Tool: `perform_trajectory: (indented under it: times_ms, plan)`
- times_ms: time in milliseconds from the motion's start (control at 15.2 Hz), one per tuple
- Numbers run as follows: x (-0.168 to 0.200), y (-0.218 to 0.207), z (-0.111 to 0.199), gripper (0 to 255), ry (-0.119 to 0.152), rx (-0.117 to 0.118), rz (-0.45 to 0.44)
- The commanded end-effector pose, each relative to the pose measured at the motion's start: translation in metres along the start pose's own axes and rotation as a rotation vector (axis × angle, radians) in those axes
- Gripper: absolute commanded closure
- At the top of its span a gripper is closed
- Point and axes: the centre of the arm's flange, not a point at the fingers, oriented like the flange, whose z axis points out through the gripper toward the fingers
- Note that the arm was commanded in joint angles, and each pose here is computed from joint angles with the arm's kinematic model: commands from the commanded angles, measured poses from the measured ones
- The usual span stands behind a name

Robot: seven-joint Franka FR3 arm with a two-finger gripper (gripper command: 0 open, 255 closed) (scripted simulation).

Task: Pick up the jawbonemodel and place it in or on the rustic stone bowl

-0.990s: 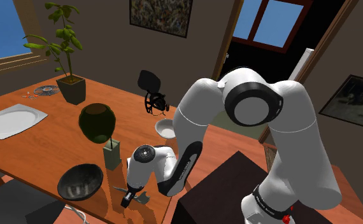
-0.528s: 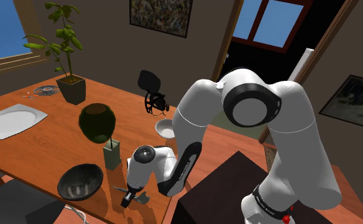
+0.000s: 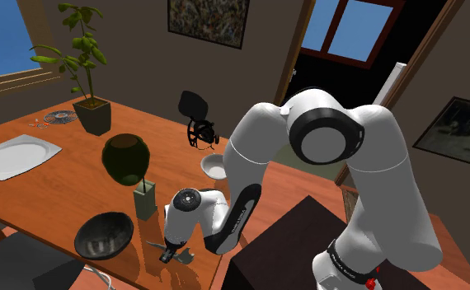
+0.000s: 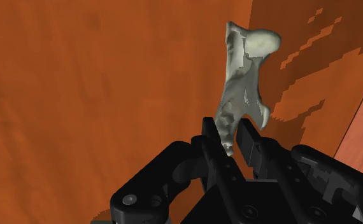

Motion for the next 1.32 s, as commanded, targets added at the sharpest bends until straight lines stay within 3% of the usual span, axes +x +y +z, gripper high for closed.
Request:
perform_trajectory:
  times_ms: [0, 1254]
  plan:
    - [0.0, 0.0, 0.0, 255, 0.0, 0.0, 0.0]
    - [0.016, 0.002, -0.094, 255, 0.0, 0.0, 0.0]
